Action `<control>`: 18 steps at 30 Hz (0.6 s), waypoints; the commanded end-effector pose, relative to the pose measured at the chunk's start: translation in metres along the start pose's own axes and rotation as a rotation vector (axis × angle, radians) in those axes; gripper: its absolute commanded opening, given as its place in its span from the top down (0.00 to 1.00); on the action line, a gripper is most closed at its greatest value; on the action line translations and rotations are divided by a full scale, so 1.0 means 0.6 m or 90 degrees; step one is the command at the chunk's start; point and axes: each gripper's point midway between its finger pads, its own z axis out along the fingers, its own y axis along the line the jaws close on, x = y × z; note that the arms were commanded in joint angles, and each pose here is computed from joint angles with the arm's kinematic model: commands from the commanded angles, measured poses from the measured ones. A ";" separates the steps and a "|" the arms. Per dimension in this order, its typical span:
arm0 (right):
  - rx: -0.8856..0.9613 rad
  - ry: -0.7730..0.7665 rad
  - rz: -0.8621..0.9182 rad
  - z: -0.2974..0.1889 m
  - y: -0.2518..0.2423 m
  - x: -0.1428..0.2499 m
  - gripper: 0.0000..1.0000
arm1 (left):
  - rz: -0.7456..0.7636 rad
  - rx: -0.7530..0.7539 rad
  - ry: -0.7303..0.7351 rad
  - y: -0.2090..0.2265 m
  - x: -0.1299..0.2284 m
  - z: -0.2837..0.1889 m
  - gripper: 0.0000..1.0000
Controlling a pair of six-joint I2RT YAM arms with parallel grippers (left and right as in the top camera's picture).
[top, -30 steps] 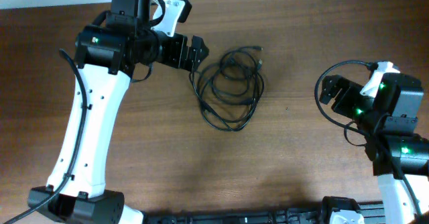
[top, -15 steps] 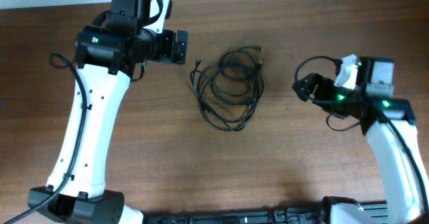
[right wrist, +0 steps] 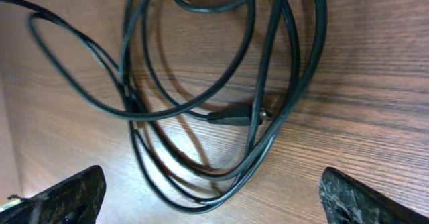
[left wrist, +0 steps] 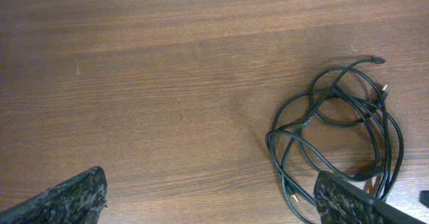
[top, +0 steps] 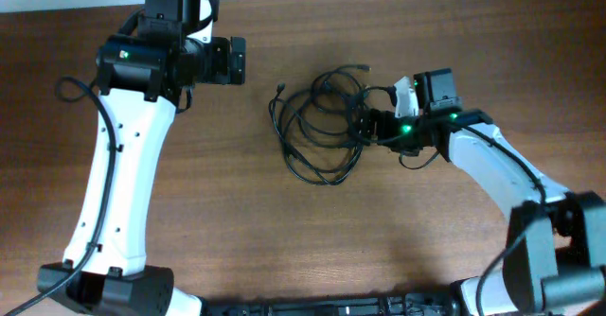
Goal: Untangle cables
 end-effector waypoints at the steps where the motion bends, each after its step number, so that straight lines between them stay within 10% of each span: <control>1: 0.017 0.018 0.008 0.021 -0.017 0.006 0.00 | -0.008 -0.009 0.002 0.006 -0.002 0.004 0.01; 18: 0.057 -0.006 0.003 0.048 -0.049 -0.014 0.15 | -0.008 -0.009 0.002 0.006 -0.002 0.004 0.01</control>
